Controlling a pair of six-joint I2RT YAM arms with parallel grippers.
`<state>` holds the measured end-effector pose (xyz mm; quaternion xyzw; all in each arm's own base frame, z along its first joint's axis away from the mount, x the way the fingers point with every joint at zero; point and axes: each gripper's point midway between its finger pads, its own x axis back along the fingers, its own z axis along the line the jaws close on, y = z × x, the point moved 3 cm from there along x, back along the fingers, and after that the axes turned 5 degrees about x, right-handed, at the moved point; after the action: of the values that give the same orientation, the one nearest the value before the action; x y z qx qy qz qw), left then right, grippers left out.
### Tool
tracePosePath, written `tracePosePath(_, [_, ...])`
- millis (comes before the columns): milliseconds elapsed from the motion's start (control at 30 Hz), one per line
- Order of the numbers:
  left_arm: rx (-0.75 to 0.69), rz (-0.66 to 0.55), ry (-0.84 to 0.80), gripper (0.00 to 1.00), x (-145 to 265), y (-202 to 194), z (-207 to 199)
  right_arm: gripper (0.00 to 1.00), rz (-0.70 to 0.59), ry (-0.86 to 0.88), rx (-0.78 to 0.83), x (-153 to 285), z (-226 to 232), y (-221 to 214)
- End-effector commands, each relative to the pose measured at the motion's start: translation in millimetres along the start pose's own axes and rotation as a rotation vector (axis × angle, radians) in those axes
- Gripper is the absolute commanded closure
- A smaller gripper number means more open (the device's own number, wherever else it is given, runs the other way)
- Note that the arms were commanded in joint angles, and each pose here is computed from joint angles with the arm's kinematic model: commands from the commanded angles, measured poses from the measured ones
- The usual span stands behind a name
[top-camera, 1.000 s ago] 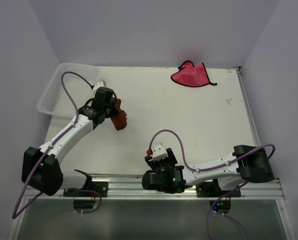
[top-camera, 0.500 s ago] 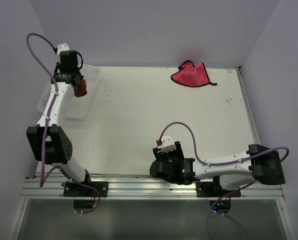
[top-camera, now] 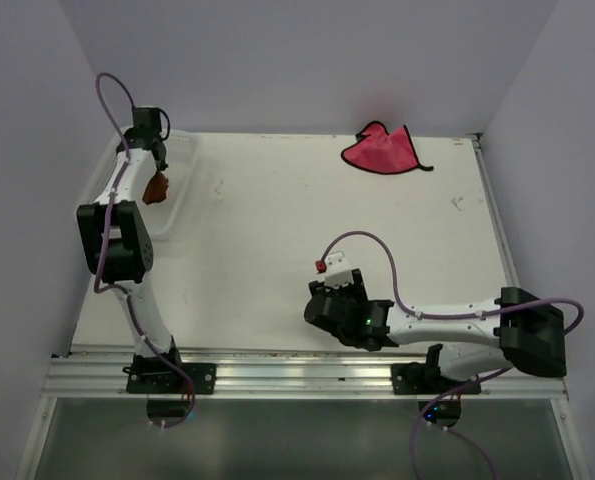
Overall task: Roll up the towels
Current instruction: Place the rolled towel into the container
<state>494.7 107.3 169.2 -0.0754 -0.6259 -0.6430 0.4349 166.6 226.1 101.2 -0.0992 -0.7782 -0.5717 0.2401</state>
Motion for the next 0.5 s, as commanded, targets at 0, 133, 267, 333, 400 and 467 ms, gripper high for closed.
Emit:
tracePosePath(0, [-0.02, -0.039, -0.073, 1.0, -14, 19, -15, 0.32, 0.017, 0.044, -0.026, -5, 6, 3])
tracePosePath(133, [-0.061, 0.025, -0.103, 1.0, -42, 0, -29, 0.32, 0.033, 0.046, 0.008, -14, 11, 3])
tracePosePath(267, [-0.107, 0.054, -0.132, 1.0, -61, -13, -38, 0.32, 0.05, 0.05, 0.024, -23, 16, 3])
tracePosePath(333, [-0.111, 0.059, -0.135, 1.0, -66, -15, -41, 0.32, 0.064, 0.062, 0.025, -27, 20, 1])
tracePosePath(400, [-0.118, 0.077, -0.134, 1.0, -74, -21, -43, 0.32, 0.074, 0.065, 0.023, -30, 21, 0])
tracePosePath(467, [-0.12, 0.093, -0.134, 0.99, -80, -27, -46, 0.31, 0.088, 0.076, 0.027, -34, 24, -1])
